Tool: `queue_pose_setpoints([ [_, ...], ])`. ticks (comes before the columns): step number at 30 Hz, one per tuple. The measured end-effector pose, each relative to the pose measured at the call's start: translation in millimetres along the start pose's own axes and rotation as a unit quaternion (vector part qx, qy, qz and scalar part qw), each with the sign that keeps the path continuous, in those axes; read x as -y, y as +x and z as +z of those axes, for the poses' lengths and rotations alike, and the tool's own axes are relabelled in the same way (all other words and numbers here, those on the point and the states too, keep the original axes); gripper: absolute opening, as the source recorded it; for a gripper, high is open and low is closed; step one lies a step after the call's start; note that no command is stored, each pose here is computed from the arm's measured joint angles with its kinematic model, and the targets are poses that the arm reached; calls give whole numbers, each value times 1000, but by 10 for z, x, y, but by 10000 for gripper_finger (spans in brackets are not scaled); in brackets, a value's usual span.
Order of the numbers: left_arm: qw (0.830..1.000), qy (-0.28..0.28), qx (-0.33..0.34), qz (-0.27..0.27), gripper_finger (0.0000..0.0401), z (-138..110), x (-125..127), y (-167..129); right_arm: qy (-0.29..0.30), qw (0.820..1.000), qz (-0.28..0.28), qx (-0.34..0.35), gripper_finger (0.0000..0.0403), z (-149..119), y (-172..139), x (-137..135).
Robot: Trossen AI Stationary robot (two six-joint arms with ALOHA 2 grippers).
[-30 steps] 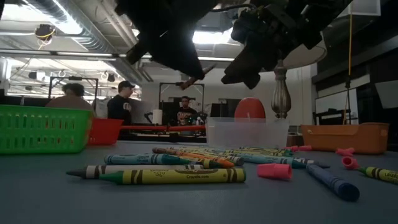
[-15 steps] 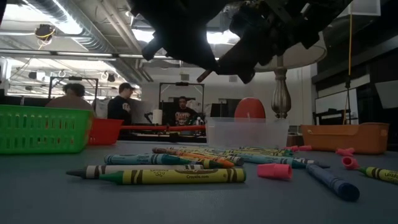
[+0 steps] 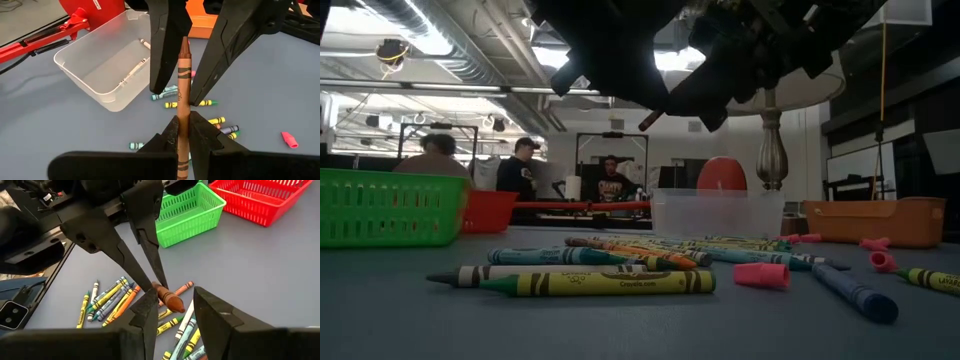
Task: Sort crayons
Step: Put the brown crayon into the orange bin
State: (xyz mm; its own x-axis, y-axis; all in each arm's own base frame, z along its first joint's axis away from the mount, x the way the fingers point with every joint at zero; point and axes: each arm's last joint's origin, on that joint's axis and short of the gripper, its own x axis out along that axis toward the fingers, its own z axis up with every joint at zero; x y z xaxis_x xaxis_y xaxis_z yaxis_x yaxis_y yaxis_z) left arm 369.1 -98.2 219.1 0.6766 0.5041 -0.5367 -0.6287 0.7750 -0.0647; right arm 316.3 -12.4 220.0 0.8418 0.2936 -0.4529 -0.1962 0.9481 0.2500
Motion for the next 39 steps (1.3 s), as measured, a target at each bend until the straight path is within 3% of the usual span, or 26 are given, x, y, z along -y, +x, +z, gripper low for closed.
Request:
queue_pose_setpoints([
  [13, 1000, 0, 3, 4, 7, 2, -2, 0, -6, 1000, 1, 14, 115, 29, 0, -3],
  [25, 1000, -2, 1, 13, 7, 39, -56, 58, -5, 1000, 2, 15, 16, 30, -1, -3],
  [33, 1000, -5, 0, 17, 7, 59, -85, 88, -2, 1000, 0, 15, 31, 30, -2, 1],
  [39, 1000, 7, -18, 4, 28, 80, -120, 134, -1, 1000, -15, 12, 13, 22, -2, 11],
])
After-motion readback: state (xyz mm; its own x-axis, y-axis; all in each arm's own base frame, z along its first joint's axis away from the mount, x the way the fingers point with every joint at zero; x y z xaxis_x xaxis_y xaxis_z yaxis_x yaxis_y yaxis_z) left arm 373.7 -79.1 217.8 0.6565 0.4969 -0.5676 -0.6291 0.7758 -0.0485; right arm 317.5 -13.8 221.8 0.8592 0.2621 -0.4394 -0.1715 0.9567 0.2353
